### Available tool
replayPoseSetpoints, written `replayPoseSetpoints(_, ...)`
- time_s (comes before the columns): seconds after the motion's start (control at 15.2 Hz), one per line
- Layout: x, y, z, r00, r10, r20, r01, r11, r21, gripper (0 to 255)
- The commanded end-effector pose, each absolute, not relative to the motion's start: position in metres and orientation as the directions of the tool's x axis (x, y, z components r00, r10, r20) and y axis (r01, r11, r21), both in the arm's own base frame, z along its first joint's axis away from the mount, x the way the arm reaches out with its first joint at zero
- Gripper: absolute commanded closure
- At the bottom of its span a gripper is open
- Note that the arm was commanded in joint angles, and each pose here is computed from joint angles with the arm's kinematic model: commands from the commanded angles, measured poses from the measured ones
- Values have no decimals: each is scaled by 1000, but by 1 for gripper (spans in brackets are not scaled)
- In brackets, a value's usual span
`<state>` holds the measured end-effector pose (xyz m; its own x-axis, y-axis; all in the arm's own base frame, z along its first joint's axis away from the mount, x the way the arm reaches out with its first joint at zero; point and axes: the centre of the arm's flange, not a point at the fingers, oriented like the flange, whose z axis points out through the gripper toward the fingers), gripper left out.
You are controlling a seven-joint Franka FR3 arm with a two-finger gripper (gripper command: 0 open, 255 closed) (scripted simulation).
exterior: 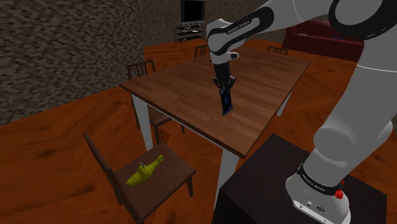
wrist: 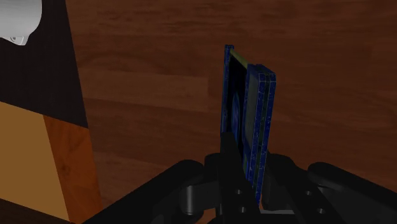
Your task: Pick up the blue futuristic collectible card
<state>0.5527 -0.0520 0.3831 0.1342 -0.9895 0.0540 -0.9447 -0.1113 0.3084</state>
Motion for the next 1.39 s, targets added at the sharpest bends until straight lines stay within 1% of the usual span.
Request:
replayPoseSetpoints(0.0,553,-52,383,134,-989,54,-945,-111,308,255)
replayPoseSetpoints(0.2,553,-52,383,134,-989,54,-945,-111,308,255)
replayPoseSetpoints(1.19,553,-52,462,134,-989,54,-945,-111,308,255)
replayPoseSetpoints(1.32,553,-52,463,134,-989,54,-945,-111,308,255)
